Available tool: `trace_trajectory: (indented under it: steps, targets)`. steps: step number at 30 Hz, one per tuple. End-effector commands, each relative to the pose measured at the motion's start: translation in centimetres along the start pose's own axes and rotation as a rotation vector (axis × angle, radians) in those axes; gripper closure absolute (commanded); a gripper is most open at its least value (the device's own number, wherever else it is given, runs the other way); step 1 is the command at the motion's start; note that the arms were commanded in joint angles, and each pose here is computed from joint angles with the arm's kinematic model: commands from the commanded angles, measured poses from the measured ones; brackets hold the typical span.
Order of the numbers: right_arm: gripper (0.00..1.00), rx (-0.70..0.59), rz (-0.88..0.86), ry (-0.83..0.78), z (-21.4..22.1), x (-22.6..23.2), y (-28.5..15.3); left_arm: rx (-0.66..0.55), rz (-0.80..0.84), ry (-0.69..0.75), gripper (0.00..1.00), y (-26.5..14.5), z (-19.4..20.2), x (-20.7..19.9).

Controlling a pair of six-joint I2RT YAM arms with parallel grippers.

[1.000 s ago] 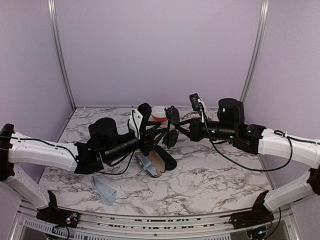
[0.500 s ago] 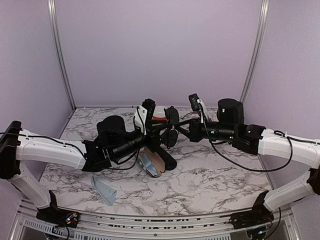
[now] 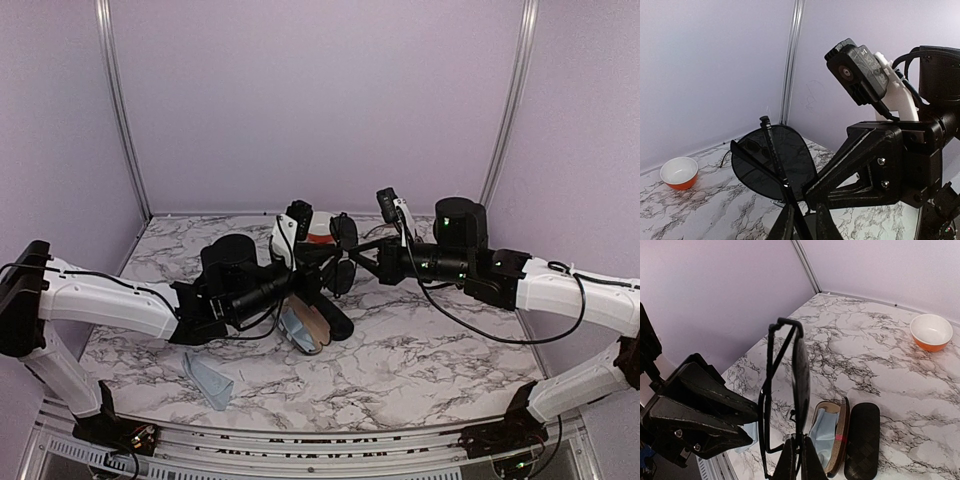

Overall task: Organize the sunglasses
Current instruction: Pass from the right arm to the left

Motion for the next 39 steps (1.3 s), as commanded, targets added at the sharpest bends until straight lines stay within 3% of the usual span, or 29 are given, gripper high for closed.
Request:
trace_trajectory:
  steps: [1, 4, 9, 14, 21, 25, 26, 33, 39]
  targets:
    - [1.0, -0.077, -0.077, -0.048, -2.7, 2.5, -0.7, -0.015, -0.014, -0.015, 0.83, 0.8, -0.5, 0.1]
    - [1.0, -0.081, -0.078, -0.051, -2.7, 2.5, -0.8, -0.01, -0.027, -0.019, 0.77, 0.9, -0.4, 0.2]
    - [1.0, -0.082, -0.075, -0.056, -2.8, 2.5, -0.8, -0.006, -0.045, -0.023, 0.75, 0.9, -0.3, 0.6]
    - [1.0, -0.078, -0.076, -0.053, -2.6, 2.5, -0.8, -0.007, -0.049, -0.022, 0.86, 0.8, -0.3, 0.6]
    - [0.99, -0.082, -0.095, -0.062, -2.8, 2.8, -0.9, -0.001, -0.04, -0.03, 0.88, 1.1, -0.1, 0.5]
    - [0.7, -0.072, -0.093, -0.055, -2.5, 2.7, -0.8, -0.009, -0.053, -0.037, 0.94, 1.2, -0.4, 0.6]
    - [0.67, -0.071, -0.088, -0.053, -2.3, 2.6, -0.8, -0.014, -0.058, -0.039, 0.94, 1.2, -0.5, 0.7]
    - [0.57, -0.055, -0.059, -0.032, -1.0, 1.7, -0.5, -0.03, -0.077, -0.05, 0.96, 1.3, -1.1, 0.9]
    - [0.58, -0.053, -0.008, -0.03, -0.2, 0.6, -0.4, -0.046, -0.085, -0.061, 0.96, 1.2, -1.7, 1.0]
Point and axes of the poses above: each gripper's point midway between its finger pads, its own y axis out along the fingers, its own x axis along the line the jaws close on, z = x × y, the point moved 2 cm from there along -y, back along the fingers
